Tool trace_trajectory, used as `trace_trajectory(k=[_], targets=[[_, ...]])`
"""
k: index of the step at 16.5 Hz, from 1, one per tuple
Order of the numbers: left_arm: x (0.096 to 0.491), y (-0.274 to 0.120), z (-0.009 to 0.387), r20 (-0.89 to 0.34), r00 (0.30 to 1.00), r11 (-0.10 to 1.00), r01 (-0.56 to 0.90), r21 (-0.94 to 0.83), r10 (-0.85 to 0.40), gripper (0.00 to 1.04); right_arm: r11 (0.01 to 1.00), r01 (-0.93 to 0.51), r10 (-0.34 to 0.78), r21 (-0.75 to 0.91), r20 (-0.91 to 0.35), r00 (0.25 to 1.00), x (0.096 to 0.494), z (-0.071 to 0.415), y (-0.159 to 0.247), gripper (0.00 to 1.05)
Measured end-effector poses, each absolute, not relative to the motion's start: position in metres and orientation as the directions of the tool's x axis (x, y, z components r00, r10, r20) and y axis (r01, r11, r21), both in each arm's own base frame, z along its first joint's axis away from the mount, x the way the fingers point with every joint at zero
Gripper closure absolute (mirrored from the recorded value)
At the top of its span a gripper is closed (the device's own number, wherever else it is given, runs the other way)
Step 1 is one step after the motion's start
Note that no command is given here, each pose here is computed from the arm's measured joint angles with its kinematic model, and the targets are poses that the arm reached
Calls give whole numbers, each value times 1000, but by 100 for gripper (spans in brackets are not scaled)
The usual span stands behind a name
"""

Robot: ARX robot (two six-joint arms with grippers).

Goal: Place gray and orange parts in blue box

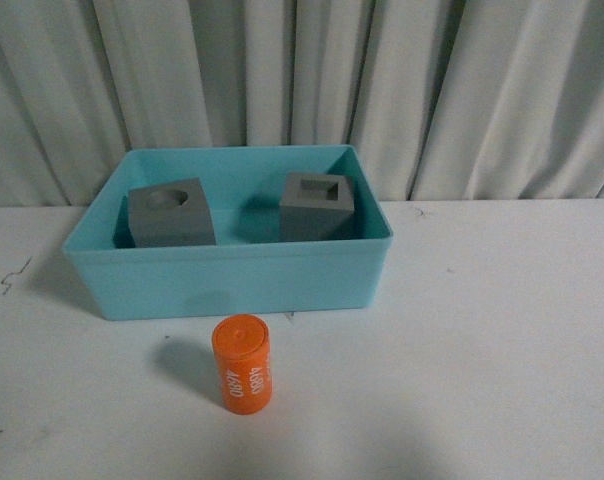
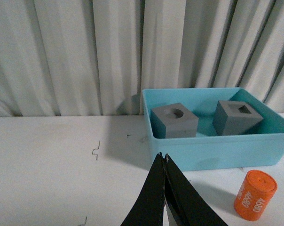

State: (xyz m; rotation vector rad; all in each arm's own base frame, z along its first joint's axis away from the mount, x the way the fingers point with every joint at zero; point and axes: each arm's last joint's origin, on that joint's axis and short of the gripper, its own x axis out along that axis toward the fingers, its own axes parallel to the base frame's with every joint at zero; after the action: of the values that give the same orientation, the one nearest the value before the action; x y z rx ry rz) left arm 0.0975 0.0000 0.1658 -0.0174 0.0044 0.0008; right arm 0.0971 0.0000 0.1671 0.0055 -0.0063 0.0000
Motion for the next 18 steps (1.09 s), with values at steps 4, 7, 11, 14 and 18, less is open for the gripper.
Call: trace_trajectory(k=[4,7,11,14,18], targets=[[97,0,166,0,1000,1000,0,-17,0,74,1000,0,0,6,6,1000,97,167,0,6],[97,0,166,0,1000,1000,0,-17,0,38,1000,0,0,6,6,1000,97,167,0,6],[97,0,166,1,1000,1000,0,-16,0,7,975,188,-127,121,-394,910,121,182,-15,6],[97,0,166,0,1000,1000,0,-17,0,7,990,71,-39,121,-253,967,188,240,-44,6],[97,0,166,0,1000,1000,0,-16,0,7,906,-408,417,115,-416,808,270,221,5,6]])
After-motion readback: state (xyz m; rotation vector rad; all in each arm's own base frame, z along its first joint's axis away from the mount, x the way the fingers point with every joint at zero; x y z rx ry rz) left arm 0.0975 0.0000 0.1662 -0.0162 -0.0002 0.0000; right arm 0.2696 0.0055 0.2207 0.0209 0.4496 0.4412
